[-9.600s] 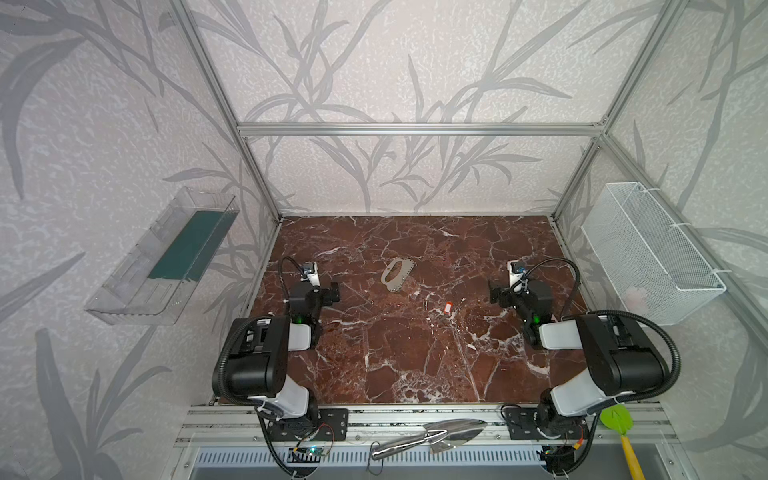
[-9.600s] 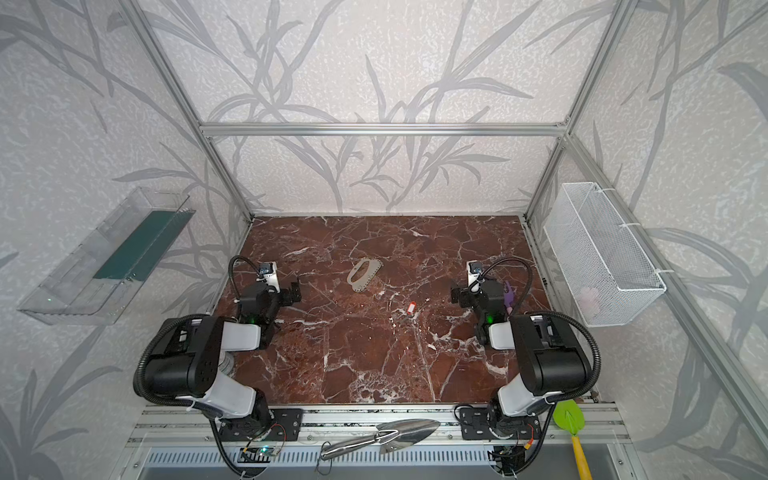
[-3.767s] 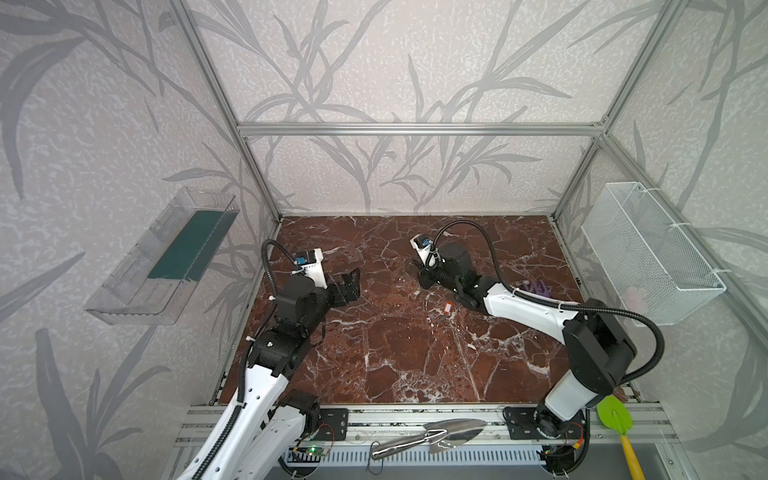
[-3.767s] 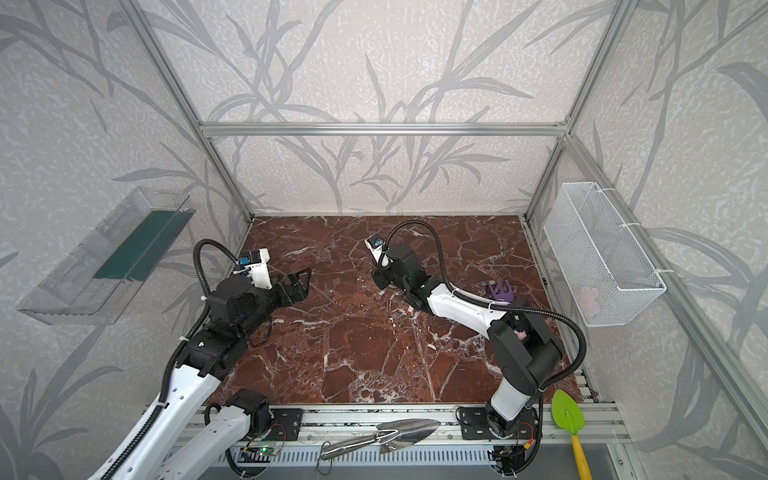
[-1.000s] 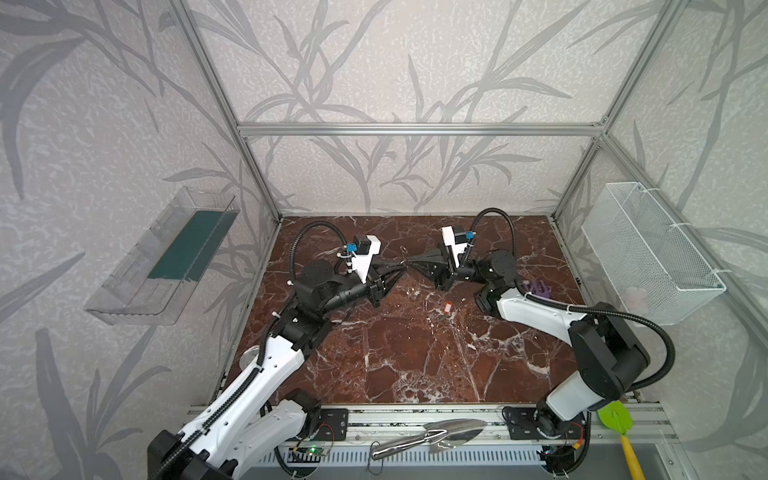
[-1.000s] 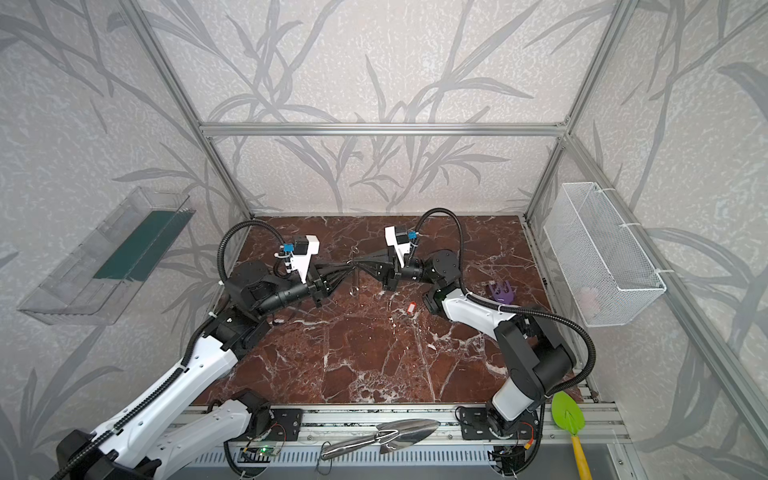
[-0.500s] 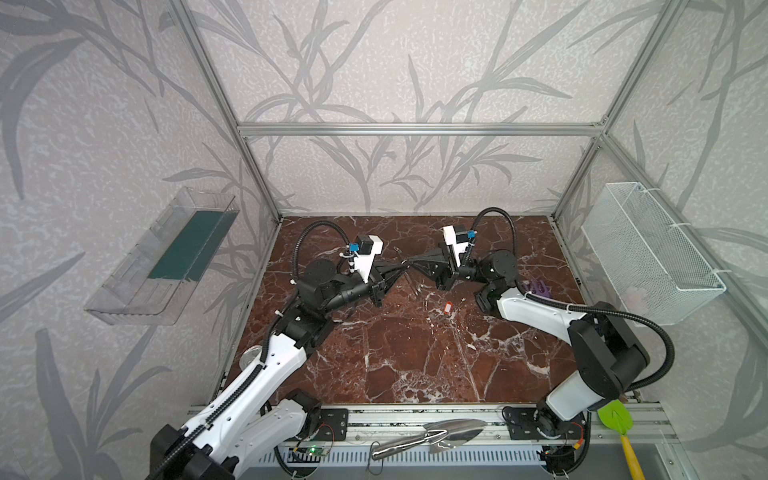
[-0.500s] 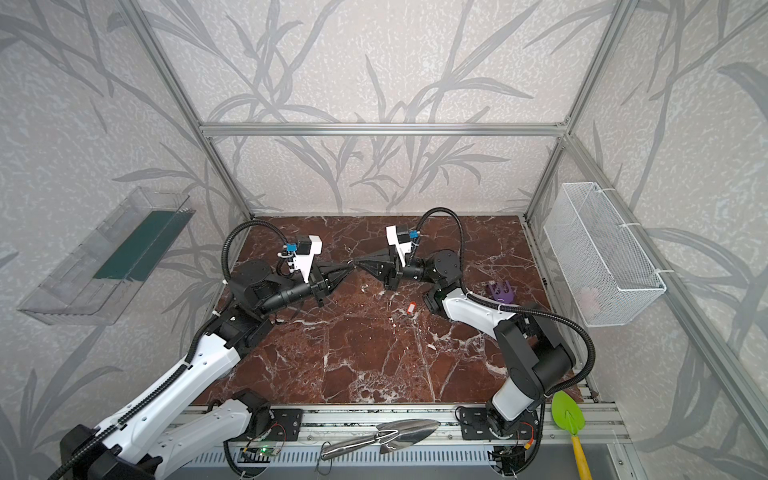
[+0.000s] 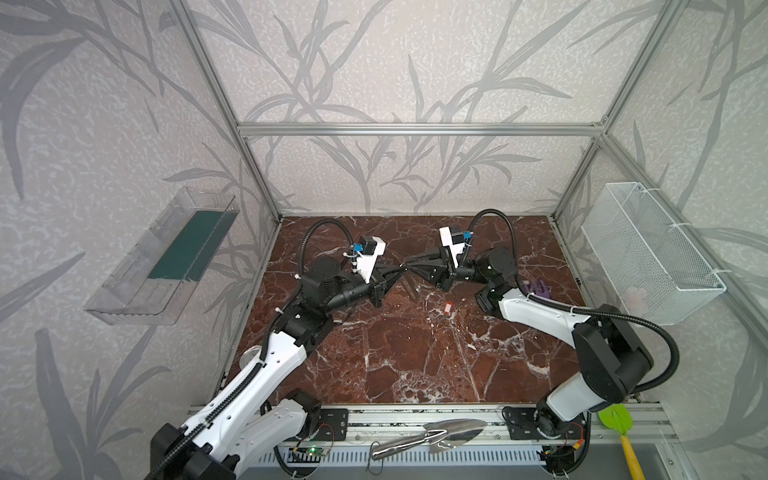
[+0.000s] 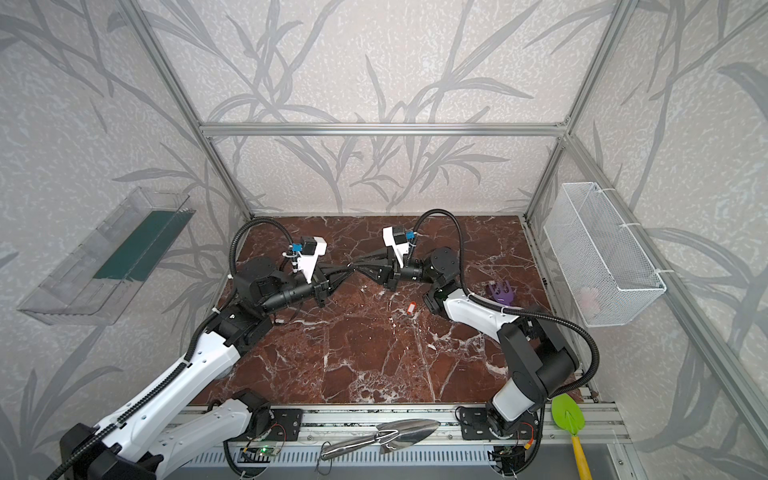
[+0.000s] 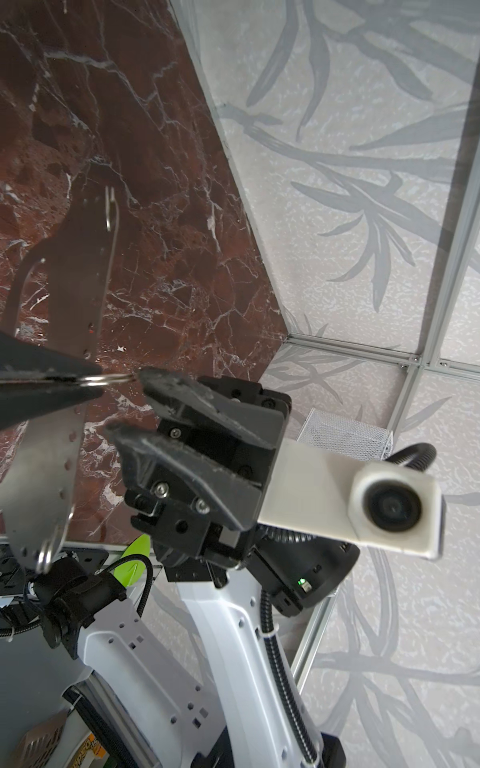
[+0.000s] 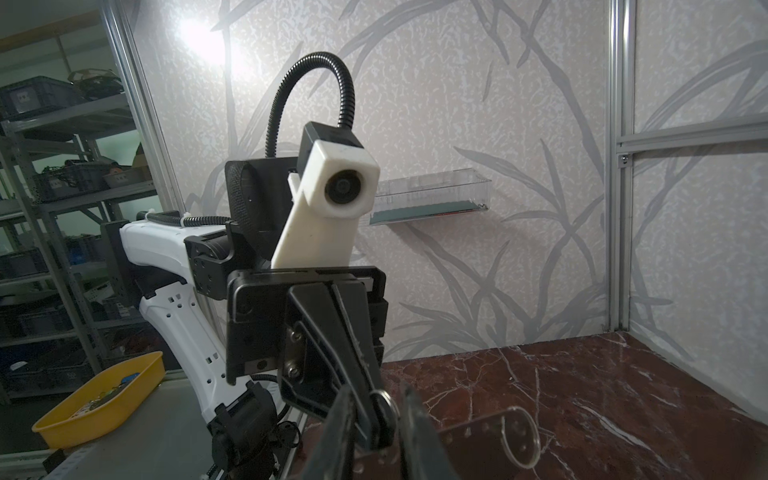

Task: Put the keys on the keyring

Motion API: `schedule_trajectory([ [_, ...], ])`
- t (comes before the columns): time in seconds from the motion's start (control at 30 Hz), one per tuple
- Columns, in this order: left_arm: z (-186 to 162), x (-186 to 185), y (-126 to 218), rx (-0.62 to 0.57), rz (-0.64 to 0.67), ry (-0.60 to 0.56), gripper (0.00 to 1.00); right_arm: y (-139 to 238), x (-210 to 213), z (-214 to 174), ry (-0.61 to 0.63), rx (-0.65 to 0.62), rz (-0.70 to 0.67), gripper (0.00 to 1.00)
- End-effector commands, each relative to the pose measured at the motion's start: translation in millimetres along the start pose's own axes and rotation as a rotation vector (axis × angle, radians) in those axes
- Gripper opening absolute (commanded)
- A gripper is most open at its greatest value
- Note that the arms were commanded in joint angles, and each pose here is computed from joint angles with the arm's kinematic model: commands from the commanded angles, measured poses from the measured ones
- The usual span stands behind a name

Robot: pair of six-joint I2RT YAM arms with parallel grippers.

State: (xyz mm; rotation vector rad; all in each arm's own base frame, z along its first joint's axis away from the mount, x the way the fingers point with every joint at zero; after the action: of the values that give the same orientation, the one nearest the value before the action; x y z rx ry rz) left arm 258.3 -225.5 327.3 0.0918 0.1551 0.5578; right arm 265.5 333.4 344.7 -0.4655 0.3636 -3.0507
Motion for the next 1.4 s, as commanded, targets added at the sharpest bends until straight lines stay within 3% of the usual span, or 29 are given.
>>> schedule_trajectory([
  [0.0,6.7,1.6,3.0,0.033,0.022,-0.019,0.0,14.2,3.7,10.8,0.057,0.006,-0.068,0.29],
  [0.17,-5.0,-2.8,10.1,0.168,0.015,-0.042,0.0,40.1,-2.9,8.1,0.033,0.07,-0.183,0.34],
  [0.33,-12.3,-6.8,14.0,0.291,-0.004,-0.061,0.0,61.4,-10.6,-14.2,0.005,0.231,-0.366,0.37],
  [0.47,-4.8,-9.6,20.8,0.443,-0.01,-0.052,0.0,73.4,-2.4,-22.3,-0.021,0.351,-0.42,0.37],
  [0.6,-1.2,-12.4,23.0,0.526,-0.027,-0.1,0.0,64.8,8.9,-13.2,-0.012,0.318,-0.336,0.37],
  [0.8,-14.7,-38.5,15.8,0.551,-0.164,-0.147,0.0,66.4,11.4,-23.3,0.005,0.338,-0.305,0.37],
  [1.03,-21.8,-54.6,8.2,0.616,-0.27,-0.217,0.0,62.6,24.9,-5.5,0.02,0.341,-0.286,0.37],
  [1.2,-27.1,-68.1,8.2,0.61,-0.362,-0.229,0.0,61.2,43.1,-10.2,0.034,0.332,-0.188,0.37],
  [1.37,-22.0,-68.6,13.4,0.524,-0.33,-0.287,0.0,59.2,57.9,-24.1,0.035,0.34,-0.086,0.36],
])
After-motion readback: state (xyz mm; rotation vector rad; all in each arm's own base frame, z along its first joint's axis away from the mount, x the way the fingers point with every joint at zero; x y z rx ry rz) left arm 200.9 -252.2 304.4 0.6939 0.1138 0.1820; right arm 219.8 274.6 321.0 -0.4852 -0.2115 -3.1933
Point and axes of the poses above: each gripper's point midway between its finger pads, its own y axis back along the fingers, its own x axis along the line the jaws close on, z = x × y, the point moved 1 cm from there along y, back along the fingers, and after that the axes turned 8 degrees about -y, right-handed, at the moved point
